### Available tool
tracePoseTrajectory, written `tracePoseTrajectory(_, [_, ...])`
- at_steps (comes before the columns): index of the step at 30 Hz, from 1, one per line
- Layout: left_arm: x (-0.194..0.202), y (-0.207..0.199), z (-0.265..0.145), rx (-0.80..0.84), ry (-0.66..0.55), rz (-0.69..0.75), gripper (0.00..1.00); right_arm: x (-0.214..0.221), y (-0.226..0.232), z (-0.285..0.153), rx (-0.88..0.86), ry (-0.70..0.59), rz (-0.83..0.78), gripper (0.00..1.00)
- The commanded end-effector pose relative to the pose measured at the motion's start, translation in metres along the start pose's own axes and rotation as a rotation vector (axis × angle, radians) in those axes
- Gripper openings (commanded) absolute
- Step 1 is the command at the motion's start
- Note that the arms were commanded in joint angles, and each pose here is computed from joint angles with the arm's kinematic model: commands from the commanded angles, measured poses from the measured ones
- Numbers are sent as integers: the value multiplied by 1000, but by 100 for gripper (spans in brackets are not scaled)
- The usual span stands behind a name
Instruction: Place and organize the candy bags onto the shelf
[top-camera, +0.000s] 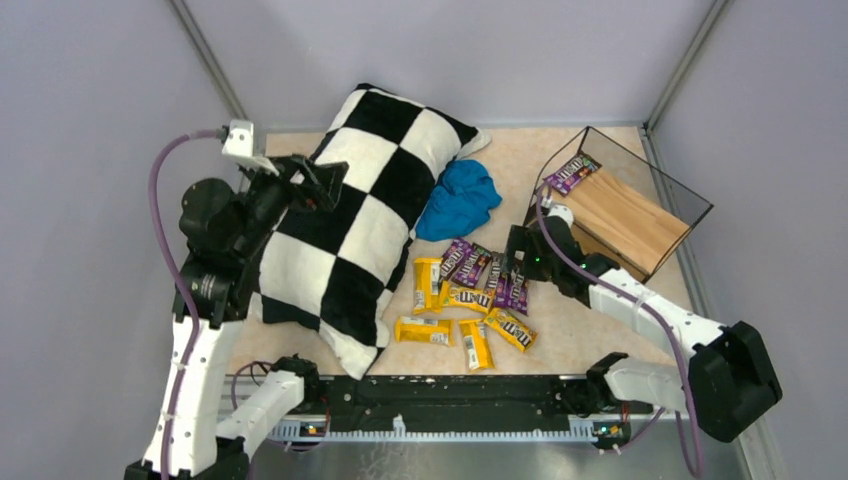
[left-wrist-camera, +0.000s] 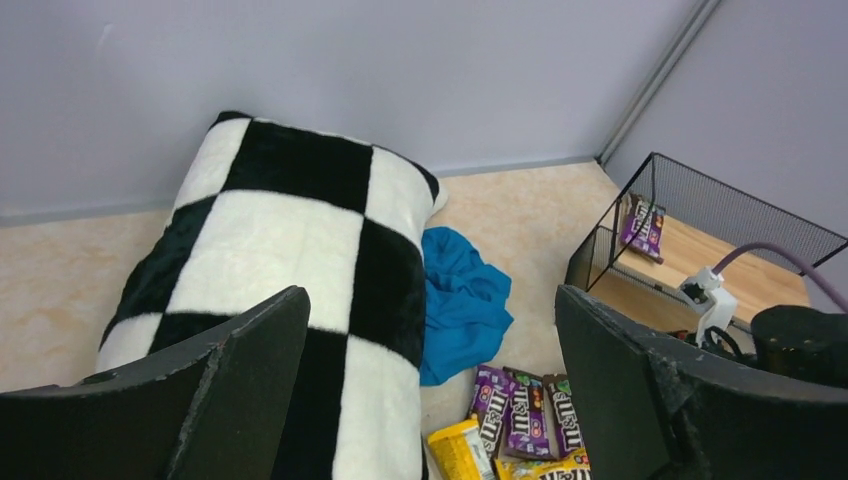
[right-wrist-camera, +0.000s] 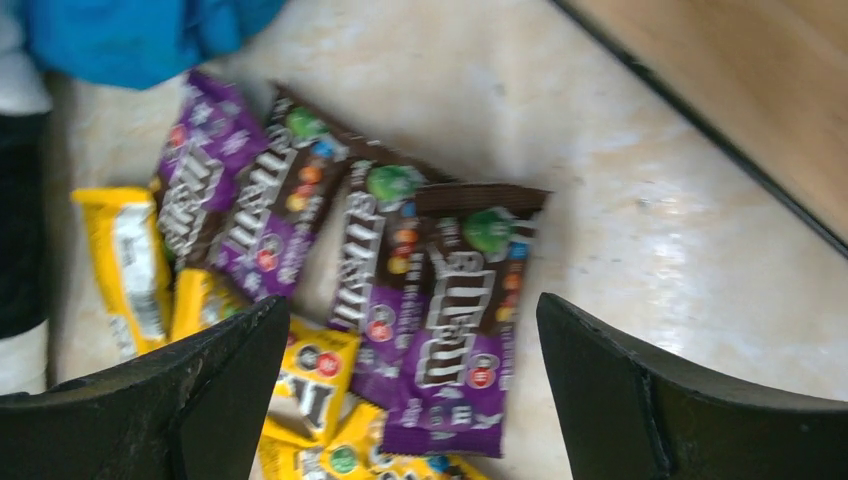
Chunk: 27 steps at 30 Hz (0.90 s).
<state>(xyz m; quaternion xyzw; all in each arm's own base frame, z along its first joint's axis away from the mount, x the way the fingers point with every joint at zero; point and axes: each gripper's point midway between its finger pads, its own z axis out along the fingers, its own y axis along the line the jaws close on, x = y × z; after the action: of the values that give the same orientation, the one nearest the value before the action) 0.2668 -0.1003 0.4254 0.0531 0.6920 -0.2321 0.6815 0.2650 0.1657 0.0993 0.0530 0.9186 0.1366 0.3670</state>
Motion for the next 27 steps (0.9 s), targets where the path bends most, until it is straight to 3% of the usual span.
tracePoseTrajectory(1, [-66,-26,18,94,-115,17,99,-11,-20,4,8,-35,57,92])
tracePoseTrajectory(3, [-75,-28,24,109,-122,36,98,-5,-23,8,9,-27,55,92])
tracePoseTrajectory(9, [-34,-3,30,40,-126,88,98,16,-30,24,21,18,65,92])
tracePoseTrajectory(15, [-11,-3,32,61,-103,94,98,35,-27,33,17,84,43,83])
tracePoseTrajectory(27, [1,-5,27,57,-99,95,99,41,-29,46,6,60,65,73])
